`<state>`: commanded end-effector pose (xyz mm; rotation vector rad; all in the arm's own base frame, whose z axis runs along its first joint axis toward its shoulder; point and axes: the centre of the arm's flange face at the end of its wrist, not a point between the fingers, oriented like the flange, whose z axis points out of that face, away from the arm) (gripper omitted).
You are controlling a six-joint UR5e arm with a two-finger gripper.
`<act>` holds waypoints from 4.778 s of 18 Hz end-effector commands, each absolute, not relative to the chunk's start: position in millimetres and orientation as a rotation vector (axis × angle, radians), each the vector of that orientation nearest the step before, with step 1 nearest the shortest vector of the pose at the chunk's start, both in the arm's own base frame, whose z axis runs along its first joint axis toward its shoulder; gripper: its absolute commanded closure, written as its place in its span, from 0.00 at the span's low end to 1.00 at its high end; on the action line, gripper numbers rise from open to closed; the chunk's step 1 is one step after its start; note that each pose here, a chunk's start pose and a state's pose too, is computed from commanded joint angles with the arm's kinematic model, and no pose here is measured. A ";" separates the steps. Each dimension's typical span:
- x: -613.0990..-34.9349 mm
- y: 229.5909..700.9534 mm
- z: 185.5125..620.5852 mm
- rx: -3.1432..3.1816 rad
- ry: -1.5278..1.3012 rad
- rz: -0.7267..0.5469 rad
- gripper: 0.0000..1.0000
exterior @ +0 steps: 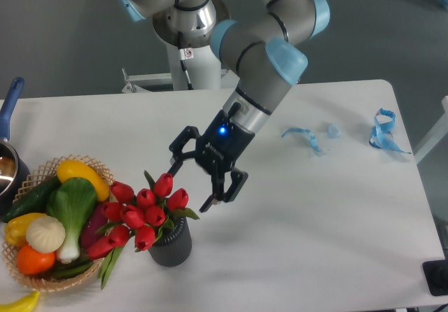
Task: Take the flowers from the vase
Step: 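Move the open gripper down toward the red tulip stems above the vase, then close the gripper around the red tulip stems, then lift the gripped tulips up out of the black vase, then carry the tulips away from the vase toward the blue ribbons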
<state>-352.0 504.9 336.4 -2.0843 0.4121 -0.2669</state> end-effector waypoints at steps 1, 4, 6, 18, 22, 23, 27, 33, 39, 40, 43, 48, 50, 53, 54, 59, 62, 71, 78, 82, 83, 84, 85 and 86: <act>-350.0 512.2 334.2 -2.081 0.425 -0.275 0.00; -345.3 531.6 326.5 -2.064 0.415 -0.334 0.00; -342.1 536.2 321.7 -2.058 0.387 -0.376 0.00; -330.3 548.4 310.0 -1.984 0.389 -0.469 0.74; -332.1 546.8 312.6 -1.976 0.386 -0.468 1.00; -331.9 546.6 313.5 -1.976 0.387 -0.466 1.00; -336.7 541.8 321.1 -1.961 0.378 -0.458 1.00; -348.6 521.3 363.7 -1.869 0.300 -0.482 1.00; -369.0 492.4 418.9 -1.713 0.291 -0.463 1.00; -375.7 488.5 425.3 -1.694 0.290 -0.455 1.00; -382.8 486.8 440.5 -1.668 0.305 -0.436 1.00; -388.2 485.1 453.5 -1.649 0.296 -0.443 1.00; -391.8 483.1 461.5 -1.647 0.265 -0.468 1.00; -395.7 479.3 475.5 -1.643 0.215 -0.509 1.00; -396.1 478.5 477.1 -1.645 0.206 -0.515 1.00; -404.3 466.0 486.5 -1.650 0.159 -0.518 1.00; -429.3 438.1 496.6 -1.660 0.122 -0.439 1.00; -483.0 412.1 487.5 -2.080 -0.039 0.020 1.00; -503.1 389.2 437.0 -2.449 -0.108 0.298 1.00; -503.1 390.4 433.9 -2.553 -0.147 0.344 1.00; -498.9 397.6 433.3 -2.598 -0.140 0.344 1.00; -494.2 403.7 434.9 -2.645 -0.129 0.340 1.00; -489.7 407.3 433.2 -2.702 -0.117 0.330 1.00; -482.8 414.5 431.0 -2.744 -0.076 0.338 1.00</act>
